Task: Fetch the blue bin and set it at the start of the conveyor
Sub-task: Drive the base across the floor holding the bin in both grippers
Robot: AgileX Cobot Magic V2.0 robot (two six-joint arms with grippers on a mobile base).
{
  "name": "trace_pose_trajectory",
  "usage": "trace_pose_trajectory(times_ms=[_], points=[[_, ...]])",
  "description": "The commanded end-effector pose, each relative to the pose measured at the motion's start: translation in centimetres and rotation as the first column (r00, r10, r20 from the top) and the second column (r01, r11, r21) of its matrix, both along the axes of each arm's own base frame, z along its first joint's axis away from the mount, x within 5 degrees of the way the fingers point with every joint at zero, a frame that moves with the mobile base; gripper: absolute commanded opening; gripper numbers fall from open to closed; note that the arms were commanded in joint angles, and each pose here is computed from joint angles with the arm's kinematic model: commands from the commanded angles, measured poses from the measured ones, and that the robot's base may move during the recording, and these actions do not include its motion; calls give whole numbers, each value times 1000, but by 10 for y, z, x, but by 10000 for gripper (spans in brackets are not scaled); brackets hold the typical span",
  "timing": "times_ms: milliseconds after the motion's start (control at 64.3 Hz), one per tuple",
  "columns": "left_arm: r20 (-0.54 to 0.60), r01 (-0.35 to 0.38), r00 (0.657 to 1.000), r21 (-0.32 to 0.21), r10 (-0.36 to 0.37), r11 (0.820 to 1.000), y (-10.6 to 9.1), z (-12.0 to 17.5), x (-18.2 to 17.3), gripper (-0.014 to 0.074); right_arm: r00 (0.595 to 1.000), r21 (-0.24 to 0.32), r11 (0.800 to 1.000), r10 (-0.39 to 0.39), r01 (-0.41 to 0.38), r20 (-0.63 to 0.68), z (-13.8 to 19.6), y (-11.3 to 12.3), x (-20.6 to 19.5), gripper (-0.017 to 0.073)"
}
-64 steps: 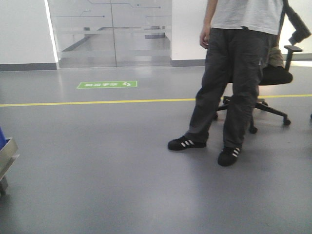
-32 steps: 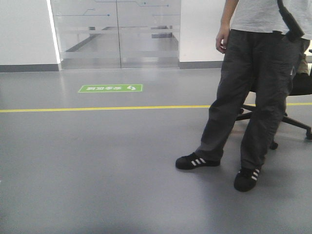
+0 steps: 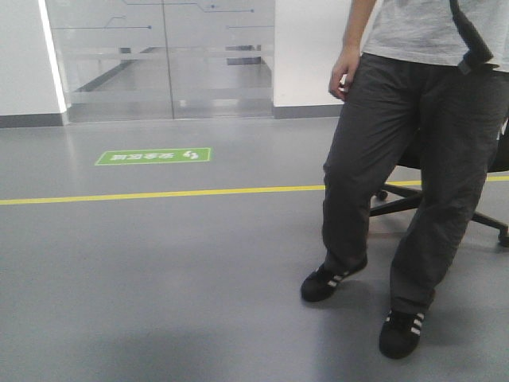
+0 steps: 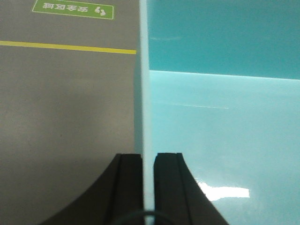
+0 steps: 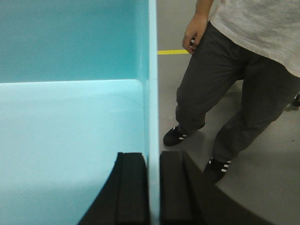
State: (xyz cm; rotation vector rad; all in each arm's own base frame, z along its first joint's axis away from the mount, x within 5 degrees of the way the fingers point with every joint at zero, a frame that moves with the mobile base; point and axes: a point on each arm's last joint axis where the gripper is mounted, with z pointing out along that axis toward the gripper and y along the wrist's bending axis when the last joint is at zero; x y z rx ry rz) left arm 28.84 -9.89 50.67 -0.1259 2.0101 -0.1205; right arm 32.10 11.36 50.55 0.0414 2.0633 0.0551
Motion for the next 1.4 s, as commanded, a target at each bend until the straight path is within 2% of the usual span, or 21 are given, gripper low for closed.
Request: trace_pose_trajectory(times_ms=[0,591,1384], points=[[62,19,998,-20,-18,1000,0,11,-4,-111,998,-12,1000,-3,4,55,9,-3,-3,-163],[62,19,998,-20,-18,1000,0,11,-4,-111,1000,-12,1000,-14,14,4,5,-4,-5,-163],[62,19,998,-20,-18,1000,0,11,-4,-111,1000,-11,1000,-13,13,8,5,-4,-5,-163]])
